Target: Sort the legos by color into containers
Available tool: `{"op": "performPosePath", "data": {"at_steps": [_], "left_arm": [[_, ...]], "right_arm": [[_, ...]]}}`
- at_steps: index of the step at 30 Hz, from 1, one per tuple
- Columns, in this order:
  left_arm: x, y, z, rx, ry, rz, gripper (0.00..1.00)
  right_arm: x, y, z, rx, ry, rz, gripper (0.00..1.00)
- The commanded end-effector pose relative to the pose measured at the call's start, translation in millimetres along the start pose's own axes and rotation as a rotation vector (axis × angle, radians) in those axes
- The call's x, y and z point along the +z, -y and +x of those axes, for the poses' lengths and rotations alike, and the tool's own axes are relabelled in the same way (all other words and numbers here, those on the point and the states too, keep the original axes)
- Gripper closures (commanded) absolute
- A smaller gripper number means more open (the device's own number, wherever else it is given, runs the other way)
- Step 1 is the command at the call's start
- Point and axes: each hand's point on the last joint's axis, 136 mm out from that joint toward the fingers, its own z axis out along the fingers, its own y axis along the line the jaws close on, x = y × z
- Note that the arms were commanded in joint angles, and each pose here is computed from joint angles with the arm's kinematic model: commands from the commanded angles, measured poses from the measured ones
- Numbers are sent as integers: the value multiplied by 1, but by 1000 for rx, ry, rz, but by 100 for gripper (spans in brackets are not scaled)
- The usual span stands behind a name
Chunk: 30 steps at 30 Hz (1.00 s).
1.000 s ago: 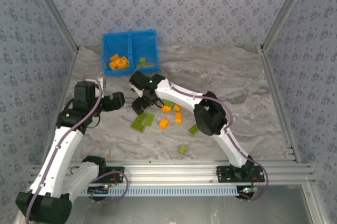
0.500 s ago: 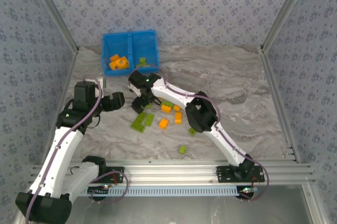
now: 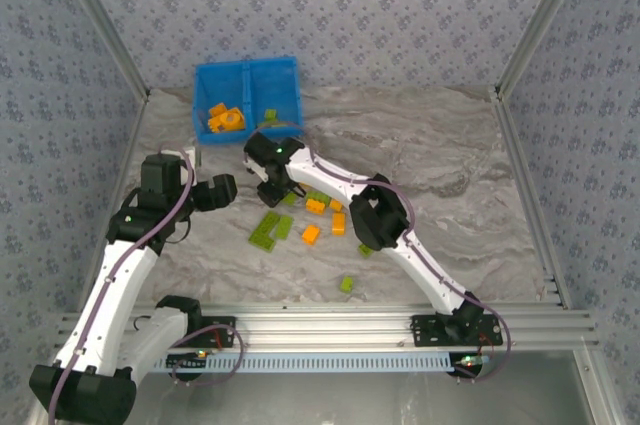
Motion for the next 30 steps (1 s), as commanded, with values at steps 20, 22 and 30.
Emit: {"op": "performPosePath", "data": {"at_steps": [20,22,30], "left_arm": [[-4,2,-8,-14,27,7,7],[-4,3,-7,-23,26,11,7],[2,3,4,-48,0,30,6]], "right_arm": [[-132,96,-125,397,612,133,74],[-128,114,-138,437,675,175,75],[-98,152,-180,487,876,156,77]]}}
